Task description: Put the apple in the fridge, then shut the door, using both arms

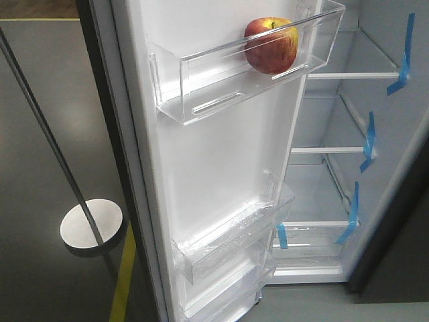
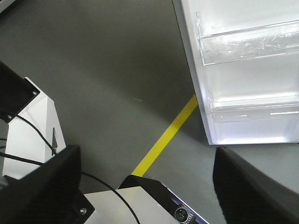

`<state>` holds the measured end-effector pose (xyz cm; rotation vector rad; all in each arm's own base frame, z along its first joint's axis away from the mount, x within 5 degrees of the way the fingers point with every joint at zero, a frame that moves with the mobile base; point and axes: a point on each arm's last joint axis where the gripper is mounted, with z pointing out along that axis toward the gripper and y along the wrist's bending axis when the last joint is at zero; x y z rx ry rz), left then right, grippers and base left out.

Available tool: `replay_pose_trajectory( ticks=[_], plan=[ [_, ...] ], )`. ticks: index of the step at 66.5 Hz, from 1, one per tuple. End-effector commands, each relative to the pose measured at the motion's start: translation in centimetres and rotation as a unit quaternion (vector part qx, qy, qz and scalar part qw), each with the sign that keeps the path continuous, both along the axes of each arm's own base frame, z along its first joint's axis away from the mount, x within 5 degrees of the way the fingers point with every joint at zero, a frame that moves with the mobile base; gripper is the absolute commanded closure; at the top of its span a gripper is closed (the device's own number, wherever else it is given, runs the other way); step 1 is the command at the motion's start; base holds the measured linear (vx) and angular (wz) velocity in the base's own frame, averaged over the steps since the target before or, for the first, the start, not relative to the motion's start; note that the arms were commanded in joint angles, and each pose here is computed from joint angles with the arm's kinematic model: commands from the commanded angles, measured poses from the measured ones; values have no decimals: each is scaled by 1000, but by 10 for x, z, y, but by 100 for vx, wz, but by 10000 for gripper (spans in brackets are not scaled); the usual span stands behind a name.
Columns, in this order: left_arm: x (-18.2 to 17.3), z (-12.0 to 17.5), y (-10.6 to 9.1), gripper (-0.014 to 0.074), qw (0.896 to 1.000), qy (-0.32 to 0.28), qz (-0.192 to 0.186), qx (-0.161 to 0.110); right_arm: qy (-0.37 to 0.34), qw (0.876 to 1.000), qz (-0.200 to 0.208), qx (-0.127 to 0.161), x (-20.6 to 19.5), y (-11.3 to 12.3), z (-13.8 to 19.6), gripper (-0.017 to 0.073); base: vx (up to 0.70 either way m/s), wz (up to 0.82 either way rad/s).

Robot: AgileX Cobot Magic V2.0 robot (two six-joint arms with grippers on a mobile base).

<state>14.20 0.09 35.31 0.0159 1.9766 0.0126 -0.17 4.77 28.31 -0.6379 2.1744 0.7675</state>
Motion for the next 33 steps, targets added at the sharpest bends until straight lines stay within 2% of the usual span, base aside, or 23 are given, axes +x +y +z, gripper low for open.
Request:
replay_pose_trajectory(
  ticks=[1, 12, 24, 33],
  plan=[
    [26, 15, -1, 600, 1000, 20, -8, 10, -17, 1000, -5, 26, 2, 2, 10, 4, 0, 0],
    [75, 14, 0, 600, 995, 98, -11, 11, -17, 1000, -5, 26, 2, 2, 10, 4, 0, 0],
    [121, 10, -2, 600, 992, 125, -14, -6, -17, 1000, -5, 26, 2, 2, 10, 4, 0, 0],
    [152, 6, -5, 600, 990, 138, -30, -12, -17, 1000, -5, 26, 2, 2, 10, 4, 0, 0]
  ],
)
